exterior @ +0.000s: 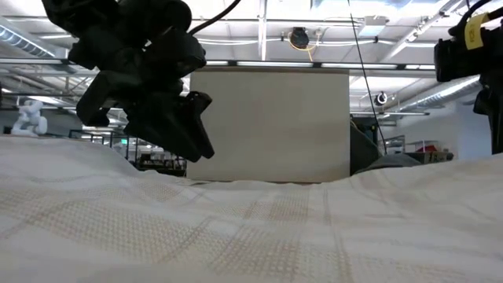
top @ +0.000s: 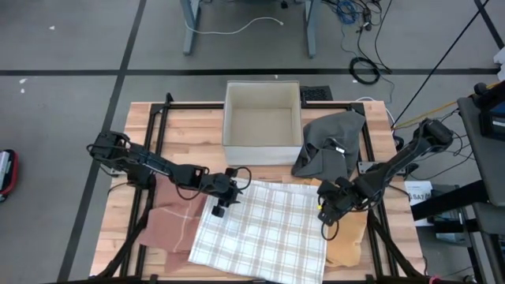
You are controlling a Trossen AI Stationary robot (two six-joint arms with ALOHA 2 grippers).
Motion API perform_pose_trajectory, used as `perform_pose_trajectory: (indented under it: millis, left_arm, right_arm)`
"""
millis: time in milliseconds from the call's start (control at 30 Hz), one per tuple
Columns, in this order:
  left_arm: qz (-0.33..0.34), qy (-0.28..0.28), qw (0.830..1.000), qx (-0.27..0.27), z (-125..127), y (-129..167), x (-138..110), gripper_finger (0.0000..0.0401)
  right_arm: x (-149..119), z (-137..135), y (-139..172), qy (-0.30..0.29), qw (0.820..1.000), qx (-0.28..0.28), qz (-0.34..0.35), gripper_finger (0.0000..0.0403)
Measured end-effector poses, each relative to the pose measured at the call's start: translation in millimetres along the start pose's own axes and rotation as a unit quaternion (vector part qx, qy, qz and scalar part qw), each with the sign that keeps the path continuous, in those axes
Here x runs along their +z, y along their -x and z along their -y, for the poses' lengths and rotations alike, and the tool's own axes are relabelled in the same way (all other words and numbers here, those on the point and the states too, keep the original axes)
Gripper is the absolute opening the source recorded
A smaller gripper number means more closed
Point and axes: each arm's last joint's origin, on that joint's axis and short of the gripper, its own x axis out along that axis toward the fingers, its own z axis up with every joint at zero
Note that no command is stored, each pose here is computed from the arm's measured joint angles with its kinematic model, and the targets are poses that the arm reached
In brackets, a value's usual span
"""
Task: Fold towel
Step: Fold the white patterned towel
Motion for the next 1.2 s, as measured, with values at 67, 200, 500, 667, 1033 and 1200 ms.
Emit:
perform_pose_trajectory:
  millis: [67, 200, 500, 667, 1033, 1200]
  left_arm:
    - [0.000, 0.000, 1.000, 0.000, 0.0, 0.0, 0.0, 0.0165]
    - [0.005, 0.000, 1.000, 0.001, -0.3, 0.0, 1.1, 0.0165]
    - [0.004, -0.008, 1.000, -0.001, 0.0, 0.0, 0.8, 0.0165]
    - [0.009, -0.011, 1.000, -0.001, -0.2, 0.0, 1.8, 0.0165]
    - [0.014, -0.009, 1.000, -0.001, -0.1, 0.0, 2.7, 0.0165]
    - [0.013, -0.010, 1.000, -0.001, 0.1, 0.0, 2.7, 0.0165]
  right_arm:
    - [0.3, -0.1, -3.1, 0.001, 1.000, -0.008, -0.004, 0.0127]
    - [2.2, 0.5, -7.9, 0.010, 1.000, -0.017, -0.017, 0.0095]
    - [7.0, -5.4, 2.4, 0.039, 0.999, -0.016, -0.027, 0.0006]
    - [16.8, -13.2, 25.4, 0.057, 0.997, -0.045, -0.002, 0.0001]
    - [10.7, -5.7, 14.6, 0.028, 0.997, -0.048, -0.047, 0.0088]
    - [4.5, 1.7, 1.0, 0.019, 0.997, -0.044, -0.057, 0.0166]
